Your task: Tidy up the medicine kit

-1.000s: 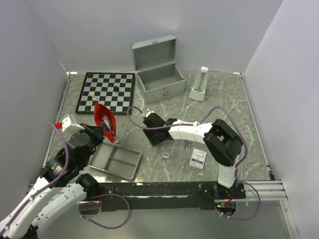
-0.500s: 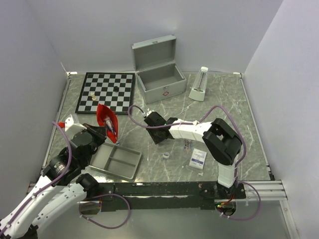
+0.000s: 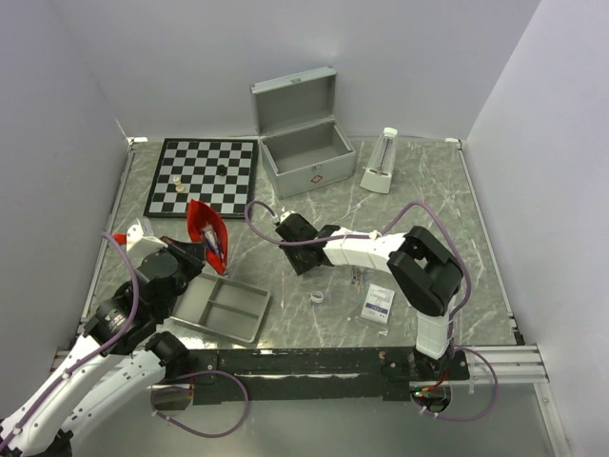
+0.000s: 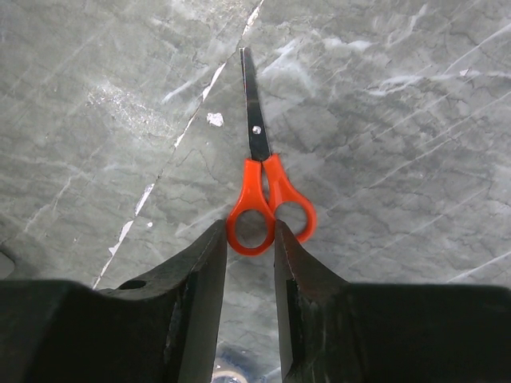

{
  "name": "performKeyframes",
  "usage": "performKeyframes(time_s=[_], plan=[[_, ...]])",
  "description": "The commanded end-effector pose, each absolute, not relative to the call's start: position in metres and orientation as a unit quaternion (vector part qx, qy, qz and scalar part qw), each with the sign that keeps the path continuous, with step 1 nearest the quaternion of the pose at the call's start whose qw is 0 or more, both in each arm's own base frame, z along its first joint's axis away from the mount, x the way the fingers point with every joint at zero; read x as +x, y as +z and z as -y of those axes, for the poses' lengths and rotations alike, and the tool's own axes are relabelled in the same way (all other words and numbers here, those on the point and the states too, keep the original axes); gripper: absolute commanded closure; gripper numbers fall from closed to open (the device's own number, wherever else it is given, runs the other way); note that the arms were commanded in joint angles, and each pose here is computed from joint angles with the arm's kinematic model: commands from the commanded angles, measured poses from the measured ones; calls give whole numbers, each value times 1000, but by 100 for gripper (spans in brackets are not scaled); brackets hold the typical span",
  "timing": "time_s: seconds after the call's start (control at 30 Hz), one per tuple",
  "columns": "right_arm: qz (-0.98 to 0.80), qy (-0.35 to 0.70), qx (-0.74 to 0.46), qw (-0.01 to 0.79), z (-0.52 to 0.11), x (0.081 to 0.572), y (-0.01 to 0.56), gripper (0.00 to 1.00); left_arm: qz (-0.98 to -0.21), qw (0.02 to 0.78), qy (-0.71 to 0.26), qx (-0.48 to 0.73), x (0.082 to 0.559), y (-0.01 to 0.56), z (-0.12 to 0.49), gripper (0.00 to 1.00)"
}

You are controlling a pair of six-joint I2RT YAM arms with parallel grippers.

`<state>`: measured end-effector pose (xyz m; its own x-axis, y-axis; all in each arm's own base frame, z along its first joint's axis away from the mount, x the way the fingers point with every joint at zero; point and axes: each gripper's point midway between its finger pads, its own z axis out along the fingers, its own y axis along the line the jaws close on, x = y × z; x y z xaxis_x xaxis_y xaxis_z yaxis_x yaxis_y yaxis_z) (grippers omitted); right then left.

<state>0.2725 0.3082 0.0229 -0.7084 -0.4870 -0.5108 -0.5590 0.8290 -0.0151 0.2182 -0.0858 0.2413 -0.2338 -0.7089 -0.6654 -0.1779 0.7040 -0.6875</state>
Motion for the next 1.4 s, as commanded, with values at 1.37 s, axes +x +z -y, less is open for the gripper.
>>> performKeyframes(time_s=[1.37], plan=[[-798, 433, -182, 376, -361, 222, 286, 77, -756, 463, -380, -264, 278, 229, 202, 99]])
